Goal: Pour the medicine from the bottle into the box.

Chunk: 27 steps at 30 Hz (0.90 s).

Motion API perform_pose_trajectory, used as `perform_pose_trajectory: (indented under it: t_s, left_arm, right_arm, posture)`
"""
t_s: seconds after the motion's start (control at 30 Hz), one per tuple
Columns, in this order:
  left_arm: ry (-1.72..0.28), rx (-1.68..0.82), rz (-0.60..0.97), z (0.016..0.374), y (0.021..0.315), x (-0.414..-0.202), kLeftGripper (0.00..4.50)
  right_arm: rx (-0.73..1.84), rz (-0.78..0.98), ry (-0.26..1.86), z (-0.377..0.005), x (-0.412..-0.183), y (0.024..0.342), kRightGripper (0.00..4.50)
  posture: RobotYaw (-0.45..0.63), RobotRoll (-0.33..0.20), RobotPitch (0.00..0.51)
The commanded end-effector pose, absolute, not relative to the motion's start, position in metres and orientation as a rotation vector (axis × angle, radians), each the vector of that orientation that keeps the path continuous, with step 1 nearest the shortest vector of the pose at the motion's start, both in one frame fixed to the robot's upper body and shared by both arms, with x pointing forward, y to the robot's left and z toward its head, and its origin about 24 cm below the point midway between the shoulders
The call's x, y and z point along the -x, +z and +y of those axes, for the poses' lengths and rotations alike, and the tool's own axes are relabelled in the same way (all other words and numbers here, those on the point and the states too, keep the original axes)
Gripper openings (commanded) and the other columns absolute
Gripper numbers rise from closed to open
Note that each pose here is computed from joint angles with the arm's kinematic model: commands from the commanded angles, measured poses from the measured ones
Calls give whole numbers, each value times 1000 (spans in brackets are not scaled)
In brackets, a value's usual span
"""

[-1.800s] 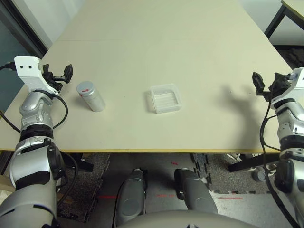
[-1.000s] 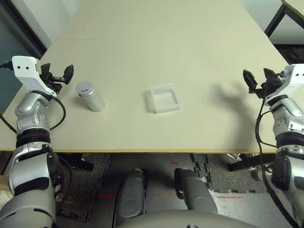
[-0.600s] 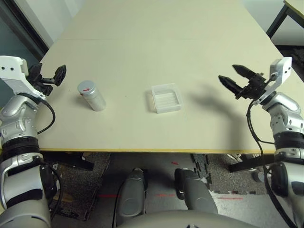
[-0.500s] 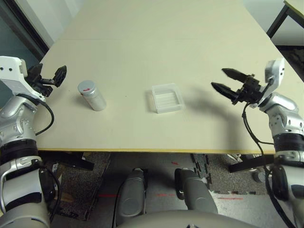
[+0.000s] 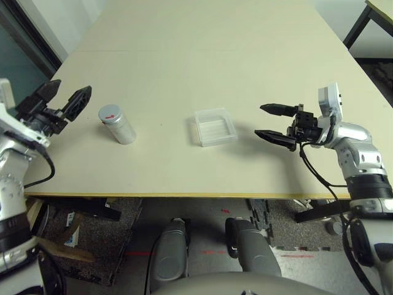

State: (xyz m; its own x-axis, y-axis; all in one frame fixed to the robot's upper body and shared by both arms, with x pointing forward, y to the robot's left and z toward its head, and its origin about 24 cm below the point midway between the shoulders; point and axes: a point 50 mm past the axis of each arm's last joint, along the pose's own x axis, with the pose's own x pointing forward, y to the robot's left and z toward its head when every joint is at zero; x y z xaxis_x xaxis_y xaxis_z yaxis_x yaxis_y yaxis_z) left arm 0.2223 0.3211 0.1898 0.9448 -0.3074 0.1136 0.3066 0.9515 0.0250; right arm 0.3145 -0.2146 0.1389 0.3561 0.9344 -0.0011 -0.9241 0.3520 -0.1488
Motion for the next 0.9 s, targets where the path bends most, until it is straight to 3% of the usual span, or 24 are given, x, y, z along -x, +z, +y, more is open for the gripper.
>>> perform_pose_trajectory:
  t_s: [0.03,0.43,0.9]
  left_arm:
    - [-321,0,-98,318,183,-211,4492]
    - [-320,-61,-39,307,141,-208,4492]
    - [-362,-122,-67,304,122,-232,4492]
  right_arm:
    - [142,-87,1224,-211,-317,138,4500]
    - [166,-101,1227,-210,-322,143,4500]
    - [178,-105,1197,-213,-318,144,4500]
  posture:
    - [141,0,179]
    - [126,0,179]
    - [74,0,178]
